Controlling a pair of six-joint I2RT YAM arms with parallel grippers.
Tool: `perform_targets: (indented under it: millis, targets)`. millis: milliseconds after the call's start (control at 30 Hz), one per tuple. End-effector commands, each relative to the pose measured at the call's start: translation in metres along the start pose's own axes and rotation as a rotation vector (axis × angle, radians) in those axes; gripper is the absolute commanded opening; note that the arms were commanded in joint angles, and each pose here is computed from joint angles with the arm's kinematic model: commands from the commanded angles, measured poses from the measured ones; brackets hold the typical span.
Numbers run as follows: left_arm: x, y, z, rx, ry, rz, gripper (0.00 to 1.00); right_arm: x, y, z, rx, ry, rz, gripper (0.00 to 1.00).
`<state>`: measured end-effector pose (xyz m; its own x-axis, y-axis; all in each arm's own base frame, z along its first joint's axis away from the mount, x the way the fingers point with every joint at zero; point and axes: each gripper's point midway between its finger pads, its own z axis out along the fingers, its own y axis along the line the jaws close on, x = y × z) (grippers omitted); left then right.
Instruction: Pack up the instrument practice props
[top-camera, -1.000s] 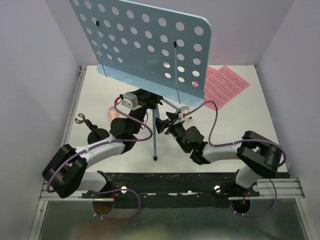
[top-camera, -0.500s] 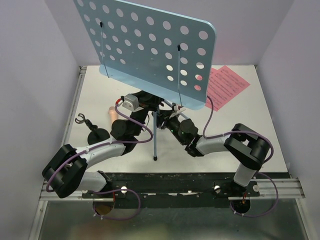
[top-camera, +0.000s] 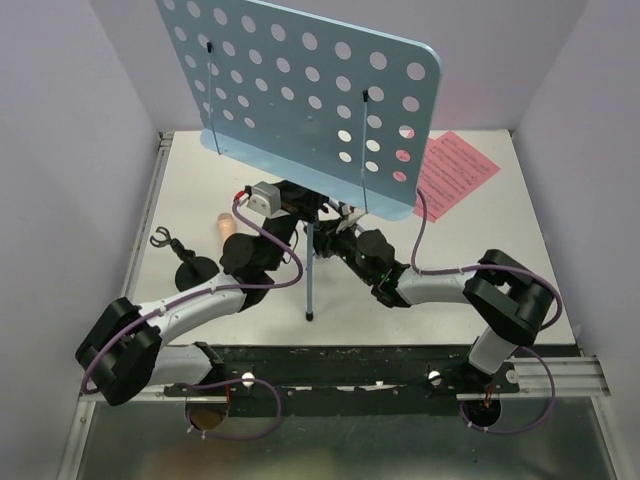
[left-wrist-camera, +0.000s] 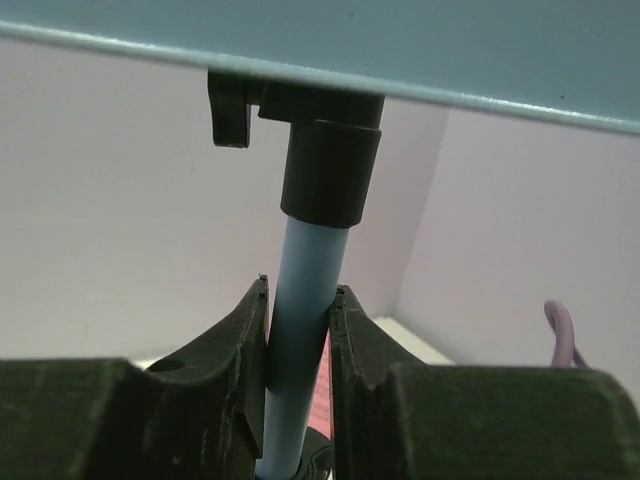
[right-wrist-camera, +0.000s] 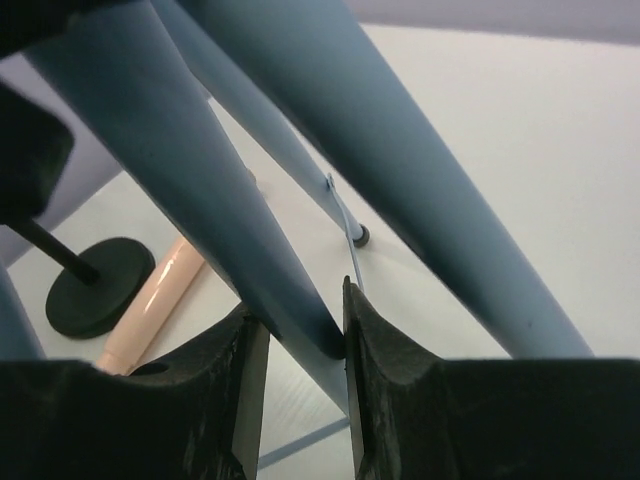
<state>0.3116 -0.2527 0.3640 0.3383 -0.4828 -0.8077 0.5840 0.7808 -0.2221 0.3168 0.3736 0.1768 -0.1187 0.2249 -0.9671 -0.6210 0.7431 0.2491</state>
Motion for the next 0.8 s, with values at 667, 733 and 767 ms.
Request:
perform_targets:
  millis: [667,733,767]
  targets:
    - [0.022,0.004,-0.033,-0.100,0.465,0.027,0.00,-0.094,0.033,-0.018,-0.095,0.052,0.179,0.01]
    - [0.017,0.001,-0.032,-0.099,0.471,0.014,0.00,-0.094,0.040,-0.018,-0.117,0.077,0.193,0.01]
    - [0.012,-0.001,-0.030,-0.098,0.476,0.007,0.00,-0.096,0.041,-0.018,-0.119,0.090,0.205,0.01]
